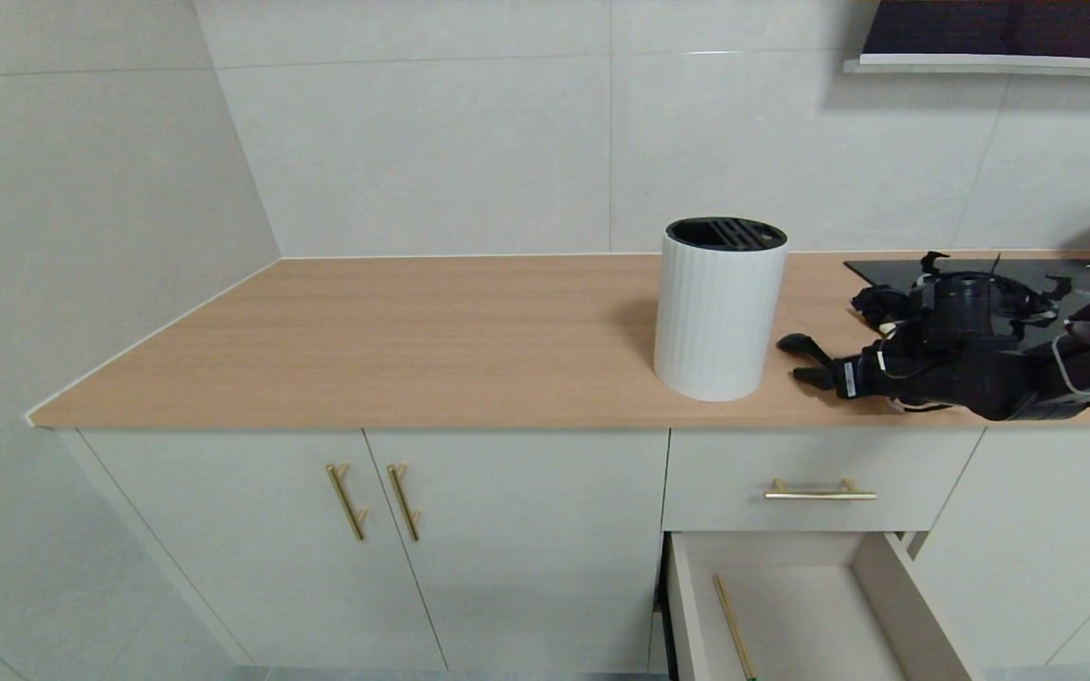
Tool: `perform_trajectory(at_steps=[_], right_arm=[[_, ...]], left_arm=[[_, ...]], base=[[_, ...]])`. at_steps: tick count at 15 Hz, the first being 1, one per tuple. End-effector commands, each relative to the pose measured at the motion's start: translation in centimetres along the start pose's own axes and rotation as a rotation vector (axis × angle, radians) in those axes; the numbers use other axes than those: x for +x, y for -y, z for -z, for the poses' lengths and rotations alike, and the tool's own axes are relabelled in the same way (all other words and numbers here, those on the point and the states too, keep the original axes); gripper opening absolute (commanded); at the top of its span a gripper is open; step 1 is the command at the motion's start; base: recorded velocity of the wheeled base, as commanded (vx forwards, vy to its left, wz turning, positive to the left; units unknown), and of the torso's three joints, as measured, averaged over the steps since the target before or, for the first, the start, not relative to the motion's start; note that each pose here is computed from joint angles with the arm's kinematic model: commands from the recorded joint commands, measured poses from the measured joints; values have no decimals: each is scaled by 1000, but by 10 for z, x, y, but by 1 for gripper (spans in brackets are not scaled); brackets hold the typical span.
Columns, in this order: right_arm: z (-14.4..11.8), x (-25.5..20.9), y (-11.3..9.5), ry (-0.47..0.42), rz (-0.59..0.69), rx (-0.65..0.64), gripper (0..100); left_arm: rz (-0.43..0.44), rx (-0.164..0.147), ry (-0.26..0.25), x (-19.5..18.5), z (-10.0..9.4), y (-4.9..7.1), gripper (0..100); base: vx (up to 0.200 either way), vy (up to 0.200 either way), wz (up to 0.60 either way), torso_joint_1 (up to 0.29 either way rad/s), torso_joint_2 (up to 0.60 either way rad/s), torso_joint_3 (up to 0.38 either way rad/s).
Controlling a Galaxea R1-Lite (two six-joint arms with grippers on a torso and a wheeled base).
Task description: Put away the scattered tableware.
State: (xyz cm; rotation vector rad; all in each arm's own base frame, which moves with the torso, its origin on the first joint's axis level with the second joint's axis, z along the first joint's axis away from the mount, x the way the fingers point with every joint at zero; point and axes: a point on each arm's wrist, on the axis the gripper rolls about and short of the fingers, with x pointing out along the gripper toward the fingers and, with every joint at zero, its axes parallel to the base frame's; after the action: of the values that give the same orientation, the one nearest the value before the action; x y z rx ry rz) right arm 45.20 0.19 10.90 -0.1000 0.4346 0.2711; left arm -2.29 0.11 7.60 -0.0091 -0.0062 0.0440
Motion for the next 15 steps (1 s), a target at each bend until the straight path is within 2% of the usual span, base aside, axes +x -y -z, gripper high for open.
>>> perform_trajectory(at_steps=[1, 6, 9, 11, 12, 13, 15], right_arm=[[4, 3, -1, -14, -5, 4, 0], [1, 1, -1, -10, 0, 6, 0], [-13, -12, -9, 2, 50, 40, 0], [-31, -50, -19, 0, 125, 121, 0], [-32, -55, -20, -3, 128, 125, 0], [-32, -88, -28, -25, 127, 149, 0], [-23, -122, -38, -43, 118, 165, 0]], left_arm=[[0, 0, 0, 0, 0, 0, 100], [0, 0, 0, 0, 0, 0, 100], [0, 0, 0, 0, 0, 0, 100], [0, 0, 0, 0, 0, 0, 100], [0, 1, 0, 0, 0, 0, 100], [0, 0, 0, 0, 0, 0, 100], [0, 0, 0, 0, 0, 0, 100]], base=[[0, 0, 0, 0, 0, 0], [0, 0, 0, 0, 0, 0], [0, 0, 0, 0, 0, 0], [0, 0, 0, 0, 0, 0], [0, 0, 0, 0, 0, 0], [0, 0, 0, 0, 0, 0], [0, 0, 0, 0, 0, 0]])
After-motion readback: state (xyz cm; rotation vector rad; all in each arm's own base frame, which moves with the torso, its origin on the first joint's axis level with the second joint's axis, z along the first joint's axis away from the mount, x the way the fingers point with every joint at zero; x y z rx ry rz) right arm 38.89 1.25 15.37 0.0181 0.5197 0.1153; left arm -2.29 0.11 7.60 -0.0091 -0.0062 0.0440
